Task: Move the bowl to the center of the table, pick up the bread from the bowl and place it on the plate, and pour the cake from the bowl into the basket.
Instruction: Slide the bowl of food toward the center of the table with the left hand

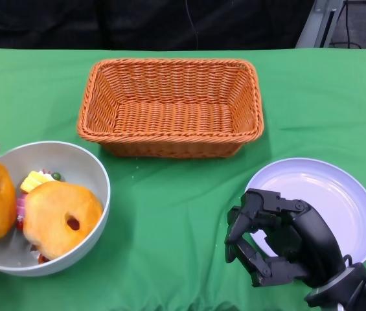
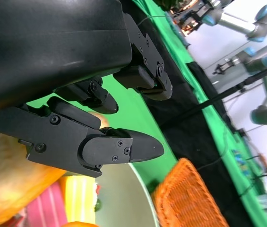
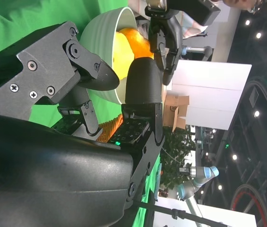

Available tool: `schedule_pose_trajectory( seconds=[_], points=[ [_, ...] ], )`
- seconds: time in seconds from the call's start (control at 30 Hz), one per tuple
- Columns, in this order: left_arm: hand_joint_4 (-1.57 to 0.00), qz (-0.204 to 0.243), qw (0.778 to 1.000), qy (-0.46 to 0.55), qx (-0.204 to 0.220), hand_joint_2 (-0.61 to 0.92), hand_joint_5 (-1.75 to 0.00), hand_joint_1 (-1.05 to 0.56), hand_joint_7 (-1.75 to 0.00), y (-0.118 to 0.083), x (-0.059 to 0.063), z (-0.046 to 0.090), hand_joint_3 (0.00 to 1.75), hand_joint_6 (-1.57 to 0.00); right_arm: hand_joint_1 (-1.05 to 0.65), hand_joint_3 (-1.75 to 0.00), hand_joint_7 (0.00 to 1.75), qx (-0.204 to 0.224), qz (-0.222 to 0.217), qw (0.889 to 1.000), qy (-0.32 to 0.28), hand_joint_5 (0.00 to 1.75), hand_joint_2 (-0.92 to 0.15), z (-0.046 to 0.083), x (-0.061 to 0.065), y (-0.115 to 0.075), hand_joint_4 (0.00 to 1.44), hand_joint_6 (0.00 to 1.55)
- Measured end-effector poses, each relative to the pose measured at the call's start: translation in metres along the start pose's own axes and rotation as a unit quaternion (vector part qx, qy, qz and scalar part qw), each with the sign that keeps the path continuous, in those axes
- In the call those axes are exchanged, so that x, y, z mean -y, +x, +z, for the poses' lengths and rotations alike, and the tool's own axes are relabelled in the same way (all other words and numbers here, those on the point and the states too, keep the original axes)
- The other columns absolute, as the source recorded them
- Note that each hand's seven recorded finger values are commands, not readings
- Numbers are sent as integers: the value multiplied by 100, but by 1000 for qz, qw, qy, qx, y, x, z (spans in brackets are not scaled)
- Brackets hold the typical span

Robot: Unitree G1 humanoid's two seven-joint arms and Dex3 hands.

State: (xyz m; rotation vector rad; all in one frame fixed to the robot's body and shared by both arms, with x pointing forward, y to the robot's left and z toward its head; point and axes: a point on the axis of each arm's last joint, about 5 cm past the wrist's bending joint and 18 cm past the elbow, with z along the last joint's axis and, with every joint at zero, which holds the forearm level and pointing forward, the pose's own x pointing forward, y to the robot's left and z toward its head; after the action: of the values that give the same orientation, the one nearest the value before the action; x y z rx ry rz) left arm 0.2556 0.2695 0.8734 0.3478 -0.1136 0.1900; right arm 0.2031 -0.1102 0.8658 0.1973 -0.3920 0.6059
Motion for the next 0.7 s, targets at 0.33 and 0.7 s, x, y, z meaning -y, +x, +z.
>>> schedule_pose_trajectory(
  seconds=[0.33, 0.7],
  points=[
    [-69, -7, 998, 42, -42, 92, -2, -53, 0, 0, 0, -4, 41, -58, -1, -115, 129, 0, 0, 1000, 0, 160, -49, 0, 0, 0, 84, 78],
    [-71, -16, 997, 52, -60, 92, -2, -47, 0, 0, 2, -5, 45, -59, -1, -113, 128, 0, -1, 1000, 0, 160, -50, 0, 0, 0, 84, 78]
  ],
)
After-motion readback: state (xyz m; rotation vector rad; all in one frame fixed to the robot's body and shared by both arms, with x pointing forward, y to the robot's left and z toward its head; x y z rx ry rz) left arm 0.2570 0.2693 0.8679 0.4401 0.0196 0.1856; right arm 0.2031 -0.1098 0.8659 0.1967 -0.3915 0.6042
